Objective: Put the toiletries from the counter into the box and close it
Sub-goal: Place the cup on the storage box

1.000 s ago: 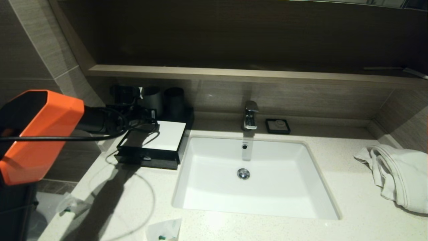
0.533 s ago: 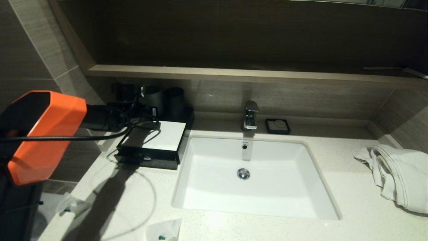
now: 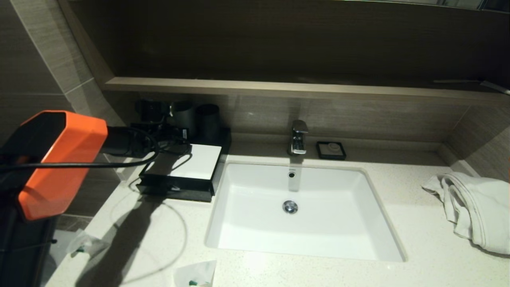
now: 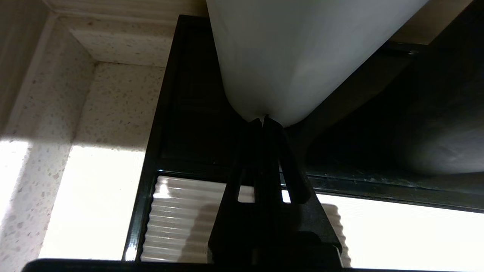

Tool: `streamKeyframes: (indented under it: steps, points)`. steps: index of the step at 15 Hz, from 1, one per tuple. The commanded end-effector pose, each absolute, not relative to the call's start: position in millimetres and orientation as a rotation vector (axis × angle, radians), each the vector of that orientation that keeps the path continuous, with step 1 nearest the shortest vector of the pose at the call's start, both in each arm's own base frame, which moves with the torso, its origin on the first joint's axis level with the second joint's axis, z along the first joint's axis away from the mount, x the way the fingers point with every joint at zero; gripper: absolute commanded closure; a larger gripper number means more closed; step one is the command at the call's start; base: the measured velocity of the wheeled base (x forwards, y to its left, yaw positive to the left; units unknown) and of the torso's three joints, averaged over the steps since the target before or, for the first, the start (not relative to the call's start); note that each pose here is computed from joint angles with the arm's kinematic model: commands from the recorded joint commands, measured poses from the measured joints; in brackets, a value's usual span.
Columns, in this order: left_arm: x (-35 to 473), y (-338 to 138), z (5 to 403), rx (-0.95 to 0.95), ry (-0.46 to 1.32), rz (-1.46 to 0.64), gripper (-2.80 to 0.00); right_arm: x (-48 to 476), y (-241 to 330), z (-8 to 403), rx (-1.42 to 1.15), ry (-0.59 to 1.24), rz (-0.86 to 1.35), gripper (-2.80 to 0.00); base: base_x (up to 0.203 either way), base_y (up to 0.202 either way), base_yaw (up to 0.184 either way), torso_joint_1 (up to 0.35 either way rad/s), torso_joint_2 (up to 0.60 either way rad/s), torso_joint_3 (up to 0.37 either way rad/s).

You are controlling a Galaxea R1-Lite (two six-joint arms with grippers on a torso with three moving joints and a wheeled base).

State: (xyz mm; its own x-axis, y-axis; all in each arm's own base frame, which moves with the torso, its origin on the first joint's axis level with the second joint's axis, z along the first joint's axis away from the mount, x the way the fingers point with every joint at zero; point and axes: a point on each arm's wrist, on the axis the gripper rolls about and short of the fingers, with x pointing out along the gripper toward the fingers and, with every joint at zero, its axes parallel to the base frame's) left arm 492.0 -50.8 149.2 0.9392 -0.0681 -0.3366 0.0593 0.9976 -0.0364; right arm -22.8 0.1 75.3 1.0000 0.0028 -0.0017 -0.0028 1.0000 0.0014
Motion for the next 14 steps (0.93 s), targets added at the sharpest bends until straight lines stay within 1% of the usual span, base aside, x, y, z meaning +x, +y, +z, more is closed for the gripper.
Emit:
streamKeyframes:
  steps: [1, 4, 10, 11, 14]
  points:
    - [493.6, -51.0, 145.8, -0.025, 0.349, -0.064, 0.0, -22.8, 0.1, 75.3, 0.002, 0.002, 0.003, 0.0, 0.0, 0.0, 0.0, 0.0, 0.0, 0.0]
    - [493.0, -50.9, 146.9, -0.027, 0.348, -0.064, 0.0, -22.8, 0.1, 75.3, 0.002, 0.002, 0.003, 0.0, 0.0, 0.0, 0.0, 0.0, 0.0, 0.0]
    - [477.9, -49.3, 167.0, -0.028, 0.328, -0.065, 0.0, -22.8, 0.1, 75.3, 0.002, 0.002, 0.003, 0.0, 0.0, 0.0, 0.0, 0.0, 0.0, 0.0]
    - [472.0, -48.8, 170.1, -0.027, 0.332, -0.065, 0.0, -22.8, 0.1, 75.3, 0.002, 0.002, 0.003, 0.0, 0.0, 0.0, 0.0, 0.0, 0.0, 0.0]
    - [432.1, -45.1, 188.3, -0.023, 0.358, -0.067, 0.0, -22.8, 0.1, 75.3, 0.002, 0.002, 0.003, 0.0, 0.0, 0.0, 0.0, 0.0, 0.0, 0.0]
